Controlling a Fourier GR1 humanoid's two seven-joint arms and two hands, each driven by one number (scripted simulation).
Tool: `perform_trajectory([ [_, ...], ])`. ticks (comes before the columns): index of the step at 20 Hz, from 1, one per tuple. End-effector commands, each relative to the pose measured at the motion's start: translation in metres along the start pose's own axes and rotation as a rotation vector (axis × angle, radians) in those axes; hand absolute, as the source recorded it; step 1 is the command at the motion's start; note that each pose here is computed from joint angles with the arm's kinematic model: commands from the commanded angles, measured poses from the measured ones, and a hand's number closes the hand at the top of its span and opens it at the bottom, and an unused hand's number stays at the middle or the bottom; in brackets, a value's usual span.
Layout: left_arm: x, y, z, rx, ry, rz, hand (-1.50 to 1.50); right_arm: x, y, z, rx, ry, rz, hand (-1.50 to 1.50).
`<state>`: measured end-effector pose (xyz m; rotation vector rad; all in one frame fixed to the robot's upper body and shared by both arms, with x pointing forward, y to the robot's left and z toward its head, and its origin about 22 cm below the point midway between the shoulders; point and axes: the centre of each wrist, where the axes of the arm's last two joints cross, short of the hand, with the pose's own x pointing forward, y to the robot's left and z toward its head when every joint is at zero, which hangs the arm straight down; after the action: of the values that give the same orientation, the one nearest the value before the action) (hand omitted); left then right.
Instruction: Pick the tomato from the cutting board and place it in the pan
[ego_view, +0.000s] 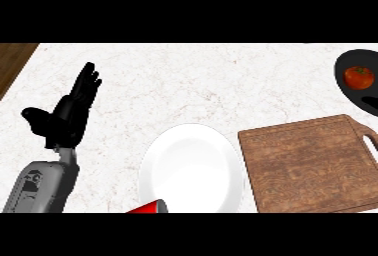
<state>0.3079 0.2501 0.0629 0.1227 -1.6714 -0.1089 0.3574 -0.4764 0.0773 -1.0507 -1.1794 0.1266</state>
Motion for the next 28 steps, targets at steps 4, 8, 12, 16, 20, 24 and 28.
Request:
perform_trajectory([
  [4, 0.001, 0.0, -0.002, 0.019, 0.0, -0.001, 0.0, -0.017, 0.001, 0.005, -0.065, -0.101, -0.148, -1.5],
  [8, 0.005, 0.013, -0.011, 0.038, 0.013, 0.002, 0.0, -0.013, -0.006, 0.002, -0.17, -0.143, -0.328, -1.5],
  [12, -0.015, 0.021, 0.005, 0.054, 0.037, -0.022, 0.0, -0.042, -0.025, 0.008, -0.144, -0.151, -0.464, -1.5],
  [16, -0.005, 0.03, -0.001, 0.081, 0.042, -0.007, 0.0, -0.078, -0.037, 0.021, -0.043, -0.21, -0.571, -1.5],
  [20, -0.008, 0.021, 0.012, 0.078, 0.05, -0.015, 0.0, -0.094, -0.057, 0.026, -0.003, -0.238, -0.589, -1.5],
  [24, -0.011, 0.024, 0.009, 0.108, 0.059, -0.024, 0.0, -0.114, -0.074, 0.037, 0.032, -0.295, -0.579, -1.5],
  [28, -0.011, 0.027, 0.014, 0.101, 0.076, -0.014, 0.0, -0.12, -0.078, 0.046, 0.033, -0.277, -0.582, -1.5],
])
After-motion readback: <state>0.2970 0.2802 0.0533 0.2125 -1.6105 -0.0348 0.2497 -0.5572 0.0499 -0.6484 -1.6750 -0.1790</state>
